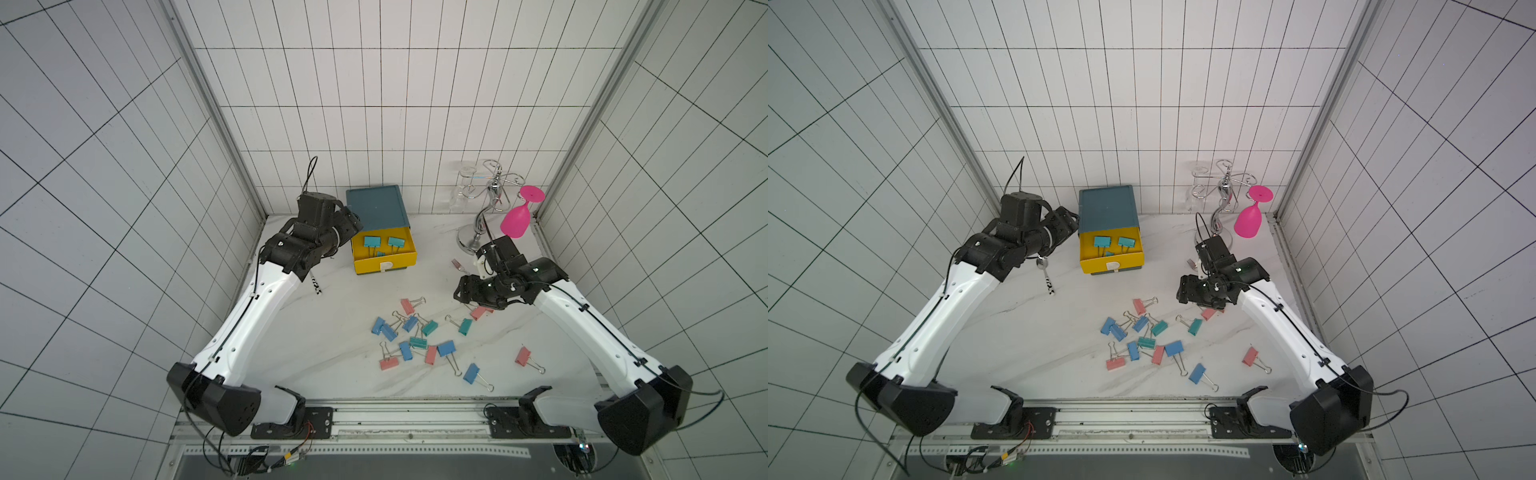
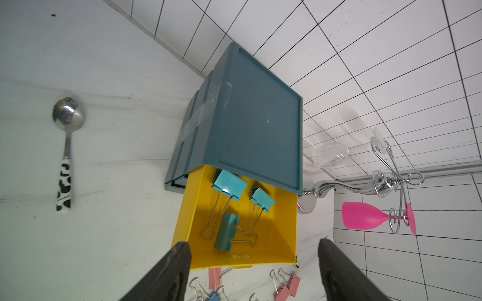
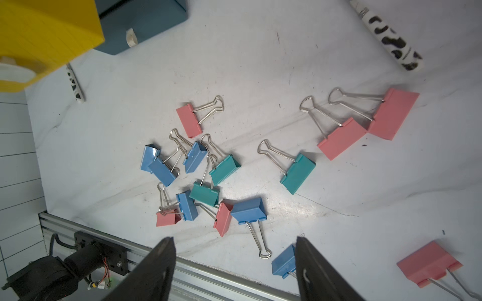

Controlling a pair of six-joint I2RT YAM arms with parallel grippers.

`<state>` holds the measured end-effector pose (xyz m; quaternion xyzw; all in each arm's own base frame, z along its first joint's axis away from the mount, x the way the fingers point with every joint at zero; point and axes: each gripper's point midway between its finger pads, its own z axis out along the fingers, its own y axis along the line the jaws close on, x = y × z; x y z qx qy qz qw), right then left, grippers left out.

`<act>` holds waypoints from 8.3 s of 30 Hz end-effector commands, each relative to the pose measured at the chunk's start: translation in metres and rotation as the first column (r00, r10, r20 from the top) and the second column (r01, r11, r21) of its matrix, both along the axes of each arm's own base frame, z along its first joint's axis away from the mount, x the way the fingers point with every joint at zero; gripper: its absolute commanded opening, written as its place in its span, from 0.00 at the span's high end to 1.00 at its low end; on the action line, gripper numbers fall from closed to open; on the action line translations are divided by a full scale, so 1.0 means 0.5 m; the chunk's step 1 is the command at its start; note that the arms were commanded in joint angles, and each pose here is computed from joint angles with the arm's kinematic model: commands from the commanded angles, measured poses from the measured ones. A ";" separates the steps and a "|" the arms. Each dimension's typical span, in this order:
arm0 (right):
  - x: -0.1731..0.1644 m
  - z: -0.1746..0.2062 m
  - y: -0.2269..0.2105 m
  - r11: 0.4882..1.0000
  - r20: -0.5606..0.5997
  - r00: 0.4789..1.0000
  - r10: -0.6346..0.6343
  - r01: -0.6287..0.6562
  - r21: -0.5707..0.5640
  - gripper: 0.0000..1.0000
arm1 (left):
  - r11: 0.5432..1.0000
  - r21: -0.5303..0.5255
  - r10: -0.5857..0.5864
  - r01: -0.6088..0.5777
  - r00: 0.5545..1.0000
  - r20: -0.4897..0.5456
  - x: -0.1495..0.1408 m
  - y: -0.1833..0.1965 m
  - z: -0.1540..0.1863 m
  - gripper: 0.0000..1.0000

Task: Put the binder clips in the drawer according to color
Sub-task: Place the binder clip in the drawer, then move the binder clip to the center of the board, then pick up the binder clip at the center of the board, then place the binder clip in the drawer.

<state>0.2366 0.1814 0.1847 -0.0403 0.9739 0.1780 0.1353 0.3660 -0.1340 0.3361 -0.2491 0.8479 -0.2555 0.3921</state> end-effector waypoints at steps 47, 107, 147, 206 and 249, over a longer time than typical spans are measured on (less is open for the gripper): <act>0.066 -0.276 0.116 0.994 -0.278 0.958 -0.070 0.090 0.060 0.24 | 0.995 0.077 0.076 -0.058 0.965 -0.251 -0.214 0.110 -0.243 0.20; -0.044 -0.306 -0.016 0.963 -0.270 0.960 0.067 -0.133 -0.234 0.29 | 0.997 -0.062 0.035 -0.056 0.955 -0.293 -0.286 0.094 -0.267 0.20; -0.021 -0.300 -0.028 0.947 -0.253 0.967 0.037 -0.115 -0.301 0.21 | 0.995 -0.080 0.037 -0.064 0.954 -0.298 -0.303 0.097 -0.280 0.20; 0.240 0.188 0.394 0.939 0.234 0.920 0.316 -0.338 0.060 0.57 | 0.992 -0.122 -0.061 0.028 0.958 -0.281 -0.217 0.087 -0.257 0.19; -0.050 -0.226 0.127 0.906 -0.117 0.921 0.371 -0.386 -0.174 0.21 | 0.987 -0.161 -0.051 -0.012 0.923 -0.381 -0.313 0.068 -0.332 0.20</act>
